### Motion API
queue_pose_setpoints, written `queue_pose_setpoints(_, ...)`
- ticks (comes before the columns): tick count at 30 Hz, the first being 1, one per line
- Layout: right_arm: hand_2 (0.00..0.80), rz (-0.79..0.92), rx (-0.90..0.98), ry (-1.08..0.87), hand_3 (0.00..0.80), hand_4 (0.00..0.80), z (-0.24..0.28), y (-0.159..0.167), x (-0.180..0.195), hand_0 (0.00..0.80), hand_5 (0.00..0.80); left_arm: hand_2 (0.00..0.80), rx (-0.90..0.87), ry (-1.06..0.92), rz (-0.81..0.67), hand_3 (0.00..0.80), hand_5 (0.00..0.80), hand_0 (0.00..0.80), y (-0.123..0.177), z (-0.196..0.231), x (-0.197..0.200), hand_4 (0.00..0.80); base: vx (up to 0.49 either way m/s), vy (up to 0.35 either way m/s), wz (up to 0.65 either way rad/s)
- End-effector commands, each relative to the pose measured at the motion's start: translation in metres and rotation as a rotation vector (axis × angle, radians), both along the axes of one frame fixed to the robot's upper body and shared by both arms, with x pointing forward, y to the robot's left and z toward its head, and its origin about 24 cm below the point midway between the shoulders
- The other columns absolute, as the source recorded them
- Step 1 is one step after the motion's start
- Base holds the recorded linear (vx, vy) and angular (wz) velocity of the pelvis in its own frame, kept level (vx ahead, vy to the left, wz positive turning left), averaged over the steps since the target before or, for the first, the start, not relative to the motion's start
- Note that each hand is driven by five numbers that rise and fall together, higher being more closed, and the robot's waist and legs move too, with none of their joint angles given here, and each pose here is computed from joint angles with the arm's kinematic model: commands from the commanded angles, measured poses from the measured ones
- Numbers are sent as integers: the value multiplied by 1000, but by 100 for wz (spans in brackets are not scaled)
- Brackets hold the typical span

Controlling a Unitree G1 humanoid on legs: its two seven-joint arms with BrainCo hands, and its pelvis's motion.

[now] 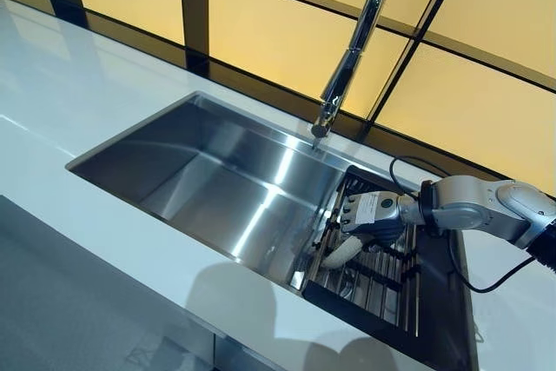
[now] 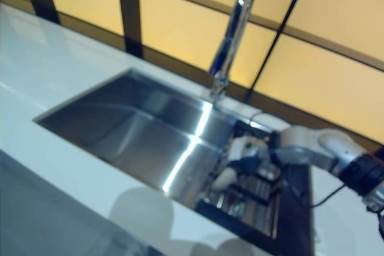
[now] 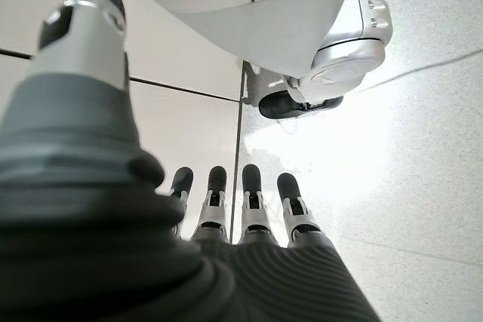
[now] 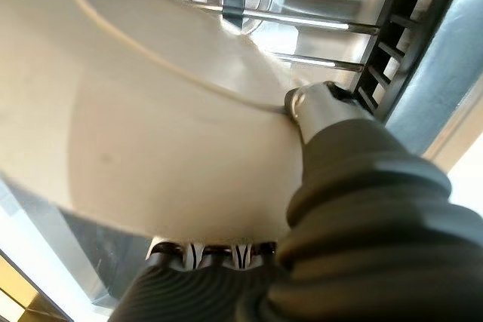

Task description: Take plates into dishwasher

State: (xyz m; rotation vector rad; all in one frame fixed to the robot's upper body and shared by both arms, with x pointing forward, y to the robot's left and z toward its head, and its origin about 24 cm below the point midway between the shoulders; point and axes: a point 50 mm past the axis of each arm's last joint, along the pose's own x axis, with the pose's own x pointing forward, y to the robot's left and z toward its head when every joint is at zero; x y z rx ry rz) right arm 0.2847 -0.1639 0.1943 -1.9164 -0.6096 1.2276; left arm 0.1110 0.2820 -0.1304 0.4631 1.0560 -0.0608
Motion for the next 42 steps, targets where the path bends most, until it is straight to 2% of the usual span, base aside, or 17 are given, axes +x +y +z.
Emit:
queue_pose_setpoints(1, 800, 11, 75, -52, 800, 800, 17, 3, 0, 800, 800, 0, 10, -56, -46, 0, 0, 0, 2, 8, 17, 0, 0, 0, 0)
queue_pose_setpoints(13, 800, -7, 70, -77, 800, 800, 20, 1, 1, 800, 800, 0, 9, -50, -51, 0, 0, 0, -1, 5, 16, 0, 0, 0, 0)
queue_pose_setpoints(24, 800, -62, 35, -142, 800, 800, 28, -15, -1, 800, 800, 0, 0, -35, -46, 0, 0, 0, -4, 2, 10, 0, -6, 22, -2)
queue_pose_setpoints(32, 800, -35, -159, -214, 800, 800, 34, -31, -11, 800, 800, 0, -1, -20, -36, 0, 0, 0, -5, 0, 5, 0, -5, 57, -5)
queue_pose_setpoints(42, 800, -52, -241, -338, 800, 800, 56, -50, -13, 800, 800, 0, -17, -4, -3, 0, 0, 0, -7, -4, -4, 0, 6, 72, -12)
